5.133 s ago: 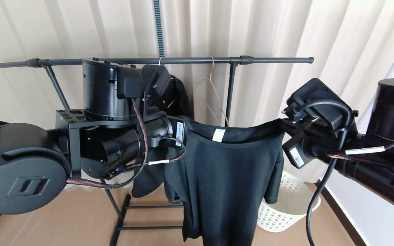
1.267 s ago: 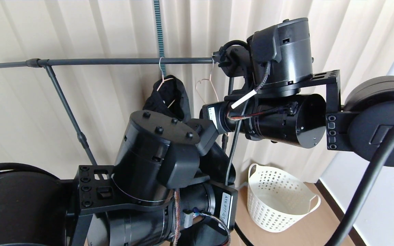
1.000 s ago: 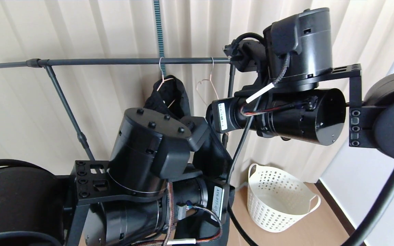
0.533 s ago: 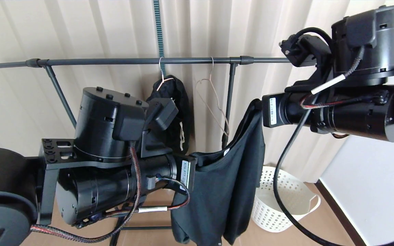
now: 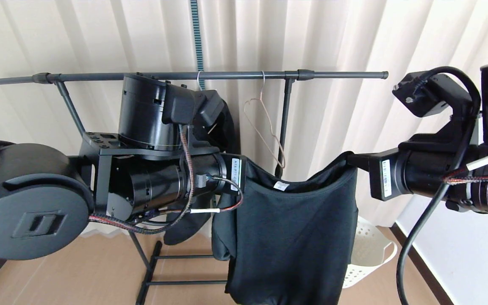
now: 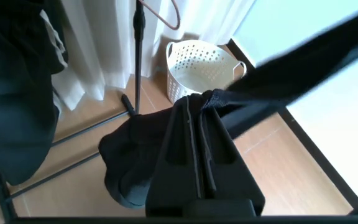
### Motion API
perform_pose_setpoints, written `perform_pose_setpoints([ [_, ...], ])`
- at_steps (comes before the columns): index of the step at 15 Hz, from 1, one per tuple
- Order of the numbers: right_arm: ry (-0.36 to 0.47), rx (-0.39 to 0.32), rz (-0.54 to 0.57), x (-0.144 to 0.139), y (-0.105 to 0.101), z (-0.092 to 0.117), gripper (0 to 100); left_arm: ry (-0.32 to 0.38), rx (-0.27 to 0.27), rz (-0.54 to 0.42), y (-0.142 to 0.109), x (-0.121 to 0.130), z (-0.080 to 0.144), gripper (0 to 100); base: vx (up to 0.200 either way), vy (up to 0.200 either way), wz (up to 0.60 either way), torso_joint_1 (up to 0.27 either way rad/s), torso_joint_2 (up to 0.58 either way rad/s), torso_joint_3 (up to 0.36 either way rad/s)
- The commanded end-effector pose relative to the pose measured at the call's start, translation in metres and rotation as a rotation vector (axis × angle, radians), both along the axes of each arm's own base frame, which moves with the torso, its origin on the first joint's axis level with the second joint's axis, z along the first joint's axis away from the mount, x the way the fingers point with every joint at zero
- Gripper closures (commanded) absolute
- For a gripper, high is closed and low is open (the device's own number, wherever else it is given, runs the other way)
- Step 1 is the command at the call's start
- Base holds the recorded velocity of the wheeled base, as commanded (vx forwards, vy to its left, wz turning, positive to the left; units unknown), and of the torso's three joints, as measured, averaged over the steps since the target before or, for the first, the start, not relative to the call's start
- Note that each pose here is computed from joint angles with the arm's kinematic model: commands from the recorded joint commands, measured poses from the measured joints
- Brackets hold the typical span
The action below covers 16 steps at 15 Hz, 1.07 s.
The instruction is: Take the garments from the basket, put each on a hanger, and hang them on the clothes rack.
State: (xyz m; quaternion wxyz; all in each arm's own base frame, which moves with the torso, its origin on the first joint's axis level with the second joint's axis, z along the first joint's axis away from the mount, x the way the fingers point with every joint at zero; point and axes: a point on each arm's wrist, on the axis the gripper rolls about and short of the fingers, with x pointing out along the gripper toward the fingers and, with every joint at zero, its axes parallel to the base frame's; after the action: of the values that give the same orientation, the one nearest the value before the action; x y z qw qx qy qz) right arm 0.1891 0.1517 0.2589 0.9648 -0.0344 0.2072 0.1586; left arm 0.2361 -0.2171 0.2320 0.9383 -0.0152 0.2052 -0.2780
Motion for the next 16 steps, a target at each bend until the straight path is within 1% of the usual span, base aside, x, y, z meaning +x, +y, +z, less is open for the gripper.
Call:
perform_pose_setpoints([
  [1, 0.032, -0.012, 0.010, -0.006, -0.004, -0.013, 100, 0.007, 0.006, -0.004, -0.004, 0.003, -0.003, 100, 0.000, 0.000, 0.00, 0.000, 0.00, 0.000],
  [3, 0.065, 0.000, 0.031, -0.008, -0.005, -0.024, 100, -0.007, 0.007, -0.007, -0.005, 0.003, 0.000, 100, 0.000, 0.000, 0.00, 0.000, 0.00, 0.000],
  [4, 0.070, 0.012, 0.056, -0.008, -0.004, -0.026, 100, -0.032, 0.003, -0.014, -0.006, 0.005, 0.007, 100, 0.000, 0.000, 0.00, 0.000, 0.00, 0.000],
  [5, 0.067, 0.019, 0.061, -0.006, -0.003, -0.027, 100, -0.039, -0.004, -0.013, -0.008, 0.007, 0.009, 100, 0.000, 0.000, 0.00, 0.000, 0.00, 0.000],
  [7, 0.043, 0.038, 0.055, -0.002, -0.004, -0.024, 100, -0.041, -0.005, -0.020, -0.013, 0.009, 0.010, 100, 0.000, 0.000, 0.00, 0.000, 0.00, 0.000],
  [11, 0.032, 0.048, 0.032, 0.001, -0.009, -0.022, 100, -0.041, -0.006, -0.030, -0.015, 0.006, 0.010, 100, 0.000, 0.000, 0.00, 0.000, 0.00, 0.000],
  [13, 0.029, 0.054, 0.011, 0.004, -0.013, -0.021, 100, -0.038, 0.005, -0.033, -0.015, 0.006, 0.008, 100, 0.000, 0.000, 0.00, 0.000, 0.00, 0.000],
  [16, -0.003, 0.073, -0.013, 0.008, -0.016, -0.018, 100, -0.035, 0.012, -0.037, -0.016, 0.005, 0.007, 100, 0.000, 0.000, 0.00, 0.000, 0.00, 0.000],
])
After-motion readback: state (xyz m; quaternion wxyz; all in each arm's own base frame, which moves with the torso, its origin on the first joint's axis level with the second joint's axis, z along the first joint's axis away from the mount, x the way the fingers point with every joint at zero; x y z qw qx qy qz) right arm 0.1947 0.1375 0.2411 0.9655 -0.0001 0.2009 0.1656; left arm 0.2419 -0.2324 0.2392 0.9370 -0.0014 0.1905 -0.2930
